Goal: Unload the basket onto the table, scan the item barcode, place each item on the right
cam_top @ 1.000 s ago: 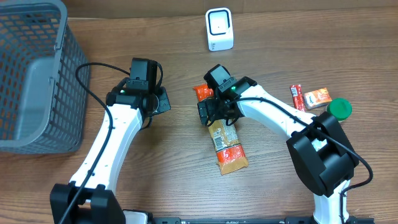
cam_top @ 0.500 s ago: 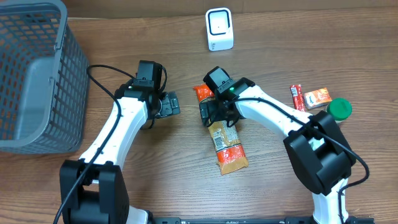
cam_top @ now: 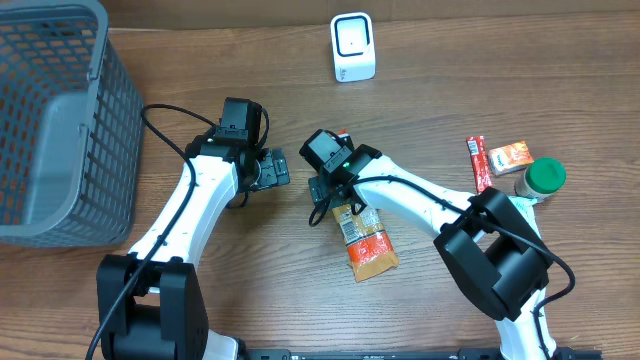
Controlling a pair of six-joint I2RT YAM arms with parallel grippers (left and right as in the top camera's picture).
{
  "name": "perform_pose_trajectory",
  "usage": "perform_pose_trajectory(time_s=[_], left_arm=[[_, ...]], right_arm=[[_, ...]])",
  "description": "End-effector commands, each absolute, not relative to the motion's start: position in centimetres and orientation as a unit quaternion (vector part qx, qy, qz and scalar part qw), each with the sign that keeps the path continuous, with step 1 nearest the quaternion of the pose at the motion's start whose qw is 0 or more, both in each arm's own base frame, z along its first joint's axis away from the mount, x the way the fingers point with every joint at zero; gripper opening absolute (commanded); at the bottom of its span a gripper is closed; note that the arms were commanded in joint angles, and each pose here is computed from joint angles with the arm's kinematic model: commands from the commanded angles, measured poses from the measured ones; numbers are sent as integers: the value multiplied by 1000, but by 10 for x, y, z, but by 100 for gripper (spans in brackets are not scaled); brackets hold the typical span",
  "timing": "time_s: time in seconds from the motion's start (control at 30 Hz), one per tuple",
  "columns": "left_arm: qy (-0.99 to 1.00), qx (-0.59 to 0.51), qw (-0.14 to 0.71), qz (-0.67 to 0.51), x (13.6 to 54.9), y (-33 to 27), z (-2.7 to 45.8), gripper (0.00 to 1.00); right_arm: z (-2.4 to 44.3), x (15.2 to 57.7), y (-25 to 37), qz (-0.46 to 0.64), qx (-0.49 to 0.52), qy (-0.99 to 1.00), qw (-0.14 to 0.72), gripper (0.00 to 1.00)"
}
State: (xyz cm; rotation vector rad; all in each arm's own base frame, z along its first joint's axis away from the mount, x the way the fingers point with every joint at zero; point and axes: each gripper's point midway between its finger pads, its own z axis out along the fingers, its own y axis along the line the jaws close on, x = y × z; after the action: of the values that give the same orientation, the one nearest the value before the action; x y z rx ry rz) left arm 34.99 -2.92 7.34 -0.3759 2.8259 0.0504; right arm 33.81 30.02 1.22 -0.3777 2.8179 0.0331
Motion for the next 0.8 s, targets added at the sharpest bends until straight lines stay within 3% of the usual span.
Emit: perform_pose_trajectory(time_s=[0.0,0.13,0.27,0.47,0.77], left_arm=[[981,-129,141,26,348,-26,69,100],[981,-129,141,26,348,-26,69,100],[981,-129,141,26,348,-26,69,100],[981,-129,142,26,349,-26,69,100],[981,-129,142,26,349,-26,69,100]], right_arm=[[1,337,300,-7,-132,980,150,90],[0,336,300,-8,-135,980,150,81],[2,338,302,-10,-162,975,152,80],[13,335,303,-18,-197,971,136,92],[5,318,311,3,-223,969,102,94]])
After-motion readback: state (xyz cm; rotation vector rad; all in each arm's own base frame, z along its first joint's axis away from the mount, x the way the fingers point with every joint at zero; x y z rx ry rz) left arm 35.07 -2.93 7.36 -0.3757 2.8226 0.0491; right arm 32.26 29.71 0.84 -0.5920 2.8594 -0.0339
